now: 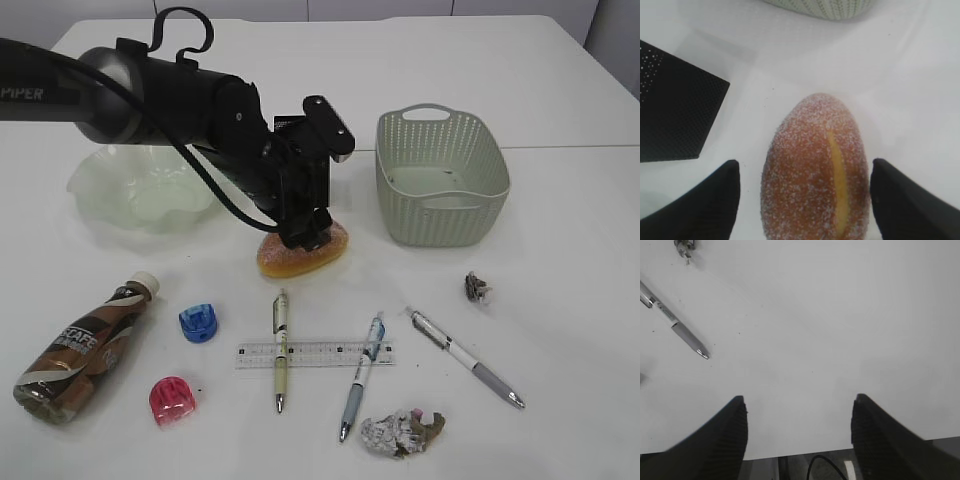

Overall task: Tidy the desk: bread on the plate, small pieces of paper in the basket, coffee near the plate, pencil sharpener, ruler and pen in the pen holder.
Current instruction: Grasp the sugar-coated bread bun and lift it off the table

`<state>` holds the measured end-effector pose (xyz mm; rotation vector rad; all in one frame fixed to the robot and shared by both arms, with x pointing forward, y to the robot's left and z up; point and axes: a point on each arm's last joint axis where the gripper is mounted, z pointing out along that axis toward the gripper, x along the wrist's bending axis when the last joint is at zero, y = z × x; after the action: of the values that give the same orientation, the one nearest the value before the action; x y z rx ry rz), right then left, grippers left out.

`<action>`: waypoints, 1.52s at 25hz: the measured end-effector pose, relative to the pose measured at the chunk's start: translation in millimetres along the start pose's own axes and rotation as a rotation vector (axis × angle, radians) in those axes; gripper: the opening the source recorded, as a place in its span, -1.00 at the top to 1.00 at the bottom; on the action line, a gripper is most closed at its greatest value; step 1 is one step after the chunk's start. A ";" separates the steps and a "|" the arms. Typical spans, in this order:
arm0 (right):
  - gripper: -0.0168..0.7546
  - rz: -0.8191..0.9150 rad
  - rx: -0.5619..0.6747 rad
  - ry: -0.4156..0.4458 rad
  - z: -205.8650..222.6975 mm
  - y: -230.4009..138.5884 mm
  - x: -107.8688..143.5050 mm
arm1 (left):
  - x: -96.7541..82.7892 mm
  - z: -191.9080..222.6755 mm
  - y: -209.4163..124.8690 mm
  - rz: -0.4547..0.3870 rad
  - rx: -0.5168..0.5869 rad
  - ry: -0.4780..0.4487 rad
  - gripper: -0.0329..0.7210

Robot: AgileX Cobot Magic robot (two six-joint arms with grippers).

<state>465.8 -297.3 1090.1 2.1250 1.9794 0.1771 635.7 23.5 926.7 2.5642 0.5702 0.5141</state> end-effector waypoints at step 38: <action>-0.28 -0.003 -0.001 -0.008 0.0 0.1 -0.7 | -7.1 26.5 -11.8 -0.022 0.028 -0.023 0.27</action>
<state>465.8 -298.0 1090.2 2.1188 1.9773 0.1689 637.9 20.4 897.0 2.5835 0.6014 0.4721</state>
